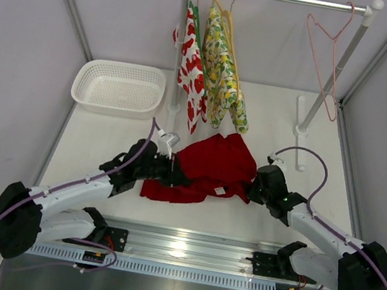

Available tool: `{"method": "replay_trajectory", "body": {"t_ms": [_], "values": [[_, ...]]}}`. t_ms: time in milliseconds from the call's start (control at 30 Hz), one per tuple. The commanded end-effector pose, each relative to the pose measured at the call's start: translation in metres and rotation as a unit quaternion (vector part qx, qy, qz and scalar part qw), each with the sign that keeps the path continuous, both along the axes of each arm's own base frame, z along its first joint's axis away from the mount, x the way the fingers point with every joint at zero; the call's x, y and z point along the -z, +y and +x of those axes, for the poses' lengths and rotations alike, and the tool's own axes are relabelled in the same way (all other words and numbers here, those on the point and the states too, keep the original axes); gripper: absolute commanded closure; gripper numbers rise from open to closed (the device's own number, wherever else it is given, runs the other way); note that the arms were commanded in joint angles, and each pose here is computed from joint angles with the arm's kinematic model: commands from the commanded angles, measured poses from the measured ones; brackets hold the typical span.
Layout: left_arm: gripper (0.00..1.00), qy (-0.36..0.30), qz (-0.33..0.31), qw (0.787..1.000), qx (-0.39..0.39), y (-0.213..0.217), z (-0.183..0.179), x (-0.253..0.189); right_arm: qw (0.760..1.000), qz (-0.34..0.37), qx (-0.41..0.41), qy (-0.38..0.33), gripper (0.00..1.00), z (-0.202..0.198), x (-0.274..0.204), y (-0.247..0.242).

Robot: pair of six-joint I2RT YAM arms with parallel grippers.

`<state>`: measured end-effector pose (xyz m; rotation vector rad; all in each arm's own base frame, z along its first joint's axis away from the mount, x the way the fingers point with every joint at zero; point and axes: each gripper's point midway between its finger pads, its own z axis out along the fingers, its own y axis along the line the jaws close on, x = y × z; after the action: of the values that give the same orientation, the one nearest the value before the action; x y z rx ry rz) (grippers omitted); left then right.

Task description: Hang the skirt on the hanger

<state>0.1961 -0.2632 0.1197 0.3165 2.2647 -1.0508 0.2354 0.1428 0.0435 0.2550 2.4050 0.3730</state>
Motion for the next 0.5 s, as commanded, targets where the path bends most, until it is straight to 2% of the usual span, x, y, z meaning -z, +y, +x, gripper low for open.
{"method": "replay_trajectory", "body": {"t_ms": [0, 67, 100, 200, 233, 300, 333, 433, 467], "values": [[1.0, -0.029, -0.145, 0.986, 0.072, -0.019, -0.014, -0.057, 1.0, 0.009, 0.015, -0.021, 0.87, 0.019, -0.022, -0.006], [1.0, -0.029, -0.177, 0.979, 0.094, -0.017, -0.025, -0.062, 0.999, 0.006, 0.025, -0.019, 0.89, 0.022, -0.022, -0.013], [1.0, -0.059, -0.216, 0.97, 0.098, -0.017, -0.023, -0.085, 0.999, 0.002, 0.037, -0.015, 0.89, 0.023, -0.021, -0.019], [1.0, -0.071, -0.275, 0.952, 0.116, -0.011, -0.032, -0.111, 0.999, 0.0, 0.05, -0.007, 0.91, 0.024, -0.019, -0.029], [1.0, -0.113, -0.31, 0.935, 0.13, -0.009, -0.035, -0.134, 0.998, 0.001, 0.057, -0.005, 0.91, 0.025, -0.019, -0.032], [1.0, -0.104, -0.346, 0.921, 0.145, -0.004, -0.04, -0.151, 0.998, 0.0, 0.059, -0.002, 0.92, 0.025, -0.018, -0.035], [1.0, -0.145, -0.377, 0.9, 0.162, 0.0, -0.045, -0.174, 0.998, 0.001, 0.059, -0.002, 0.92, 0.026, -0.018, -0.036], [1.0, -0.12, -0.433, 0.876, 0.175, 0.005, -0.048, -0.194, 0.998, 0.004, 0.056, -0.002, 0.92, 0.027, -0.021, -0.035], [1.0, -0.156, -0.462, 0.852, 0.193, 0.01, -0.052, -0.207, 0.998, 0.004, 0.055, -0.003, 0.92, 0.028, -0.023, -0.035]]}}
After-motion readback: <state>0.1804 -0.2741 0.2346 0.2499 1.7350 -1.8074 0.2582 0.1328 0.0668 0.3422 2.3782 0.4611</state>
